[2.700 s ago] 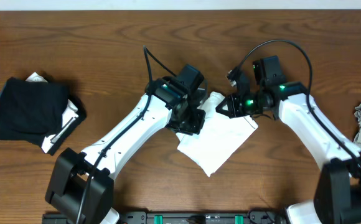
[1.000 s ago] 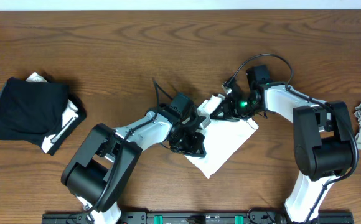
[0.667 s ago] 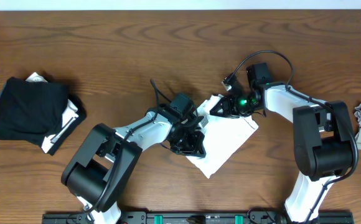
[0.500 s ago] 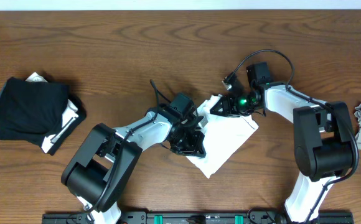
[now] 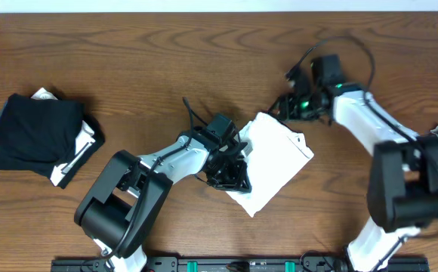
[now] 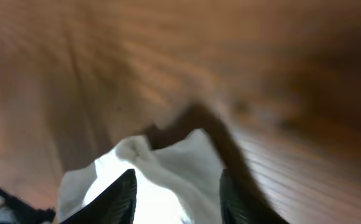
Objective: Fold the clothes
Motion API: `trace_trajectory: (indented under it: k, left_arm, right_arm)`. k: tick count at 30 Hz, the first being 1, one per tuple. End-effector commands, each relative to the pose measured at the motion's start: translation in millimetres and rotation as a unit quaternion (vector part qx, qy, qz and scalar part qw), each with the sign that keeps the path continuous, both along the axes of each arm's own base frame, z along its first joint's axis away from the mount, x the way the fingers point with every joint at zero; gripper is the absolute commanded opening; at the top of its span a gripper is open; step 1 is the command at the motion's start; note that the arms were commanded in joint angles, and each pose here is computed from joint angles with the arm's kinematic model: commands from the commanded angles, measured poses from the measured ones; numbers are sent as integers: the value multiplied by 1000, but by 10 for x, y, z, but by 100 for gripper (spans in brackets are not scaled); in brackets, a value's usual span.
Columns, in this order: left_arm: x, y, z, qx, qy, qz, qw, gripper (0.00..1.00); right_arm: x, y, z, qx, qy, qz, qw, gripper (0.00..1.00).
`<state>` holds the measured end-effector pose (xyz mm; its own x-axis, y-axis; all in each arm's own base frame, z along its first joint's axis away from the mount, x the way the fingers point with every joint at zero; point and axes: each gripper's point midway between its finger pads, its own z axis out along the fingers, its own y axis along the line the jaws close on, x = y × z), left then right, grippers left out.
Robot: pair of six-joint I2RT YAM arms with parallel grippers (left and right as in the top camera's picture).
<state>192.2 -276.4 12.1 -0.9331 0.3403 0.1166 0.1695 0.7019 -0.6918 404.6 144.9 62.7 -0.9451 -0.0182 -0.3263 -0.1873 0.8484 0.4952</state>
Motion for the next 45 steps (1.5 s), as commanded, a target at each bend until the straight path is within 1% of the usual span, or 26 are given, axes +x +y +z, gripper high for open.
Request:
trace_trajectory:
  k: [1, 4, 6, 8, 9, 10, 11, 12, 13, 15, 18, 20, 23, 25, 27, 32, 37, 45]
  left_arm:
    - [9, 233, -179, 69, -31, -1, 997, 25]
    - [144, 189, 98, 49, -87, -11, 995, 29]
    - [229, 161, 319, 36, -123, -8, 992, 31]
    - [295, 125, 595, 12, -163, -5, 986, 37]
    - [313, 113, 747, -2, -188, -9, 982, 41]
    - [323, 109, 906, -18, -219, -17, 975, 50]
    - [336, 116, 995, -23, -237, -18, 971, 55]
    - [363, 141, 1101, -24, -259, -13, 965, 57]
    - [395, 174, 1178, -20, -278, -7, 960, 57]
    - [527, 308, 1292, 11, -327, 16, 945, 58]
    - [748, 542, 1338, 58, -364, 55, 928, 57]
    - [837, 647, 1304, 62, -363, 61, 928, 58]
    - [996, 789, 1201, 50, -344, 74, 935, 58]
    - [1151, 894, 1106, 37, -323, 99, 940, 58]
    - [1286, 953, 1019, 16, -307, 116, 944, 58]
    - [1551, 983, 760, -11, -294, 134, 946, 58]
    - [1611, 906, 464, -10, -279, 126, 952, 58]
    - [1548, 884, 91, 5, -235, 122, 964, 58]
  right_arm:
    - [152, -160, 723, -37, -91, -13, 995, 43]
    - [-13, -211, 1039, -47, -109, -10, 993, 44]
    - [-128, -287, 1134, -63, -107, -18, 992, 44]
    - [-287, -343, 1167, -76, -90, -21, 993, 45]
    - [-361, -348, 1157, -77, -77, -19, 994, 44]
    - [-460, -356, 1124, -80, -57, -16, 995, 45]
    - [-534, -359, 1089, -83, -41, -14, 996, 45]
    - [-635, -357, 1027, -87, -17, -9, 996, 44]
    - [-707, -349, 986, -91, -3, -2, 996, 44]
    - [-847, -321, 905, -95, 25, 8, 995, 42]
    - [-1026, -235, 778, -102, 51, 33, 993, 40]
    - [-1115, -184, 683, -105, 63, 45, 991, 40]
    - [-1266, -118, 500, -109, 85, 56, 989, 37]
    - [-1360, -87, 360, -109, 102, 51, 987, 36]
    - [-1442, -63, 230, -110, 114, 50, 986, 36]
    - [-1635, 1, -24, -107, 136, 54, 983, 36]
    - [-1745, 61, -207, -108, 136, 63, 983, 36]
    - [-1745, 98, -439, -97, 112, 55, 987, 36]
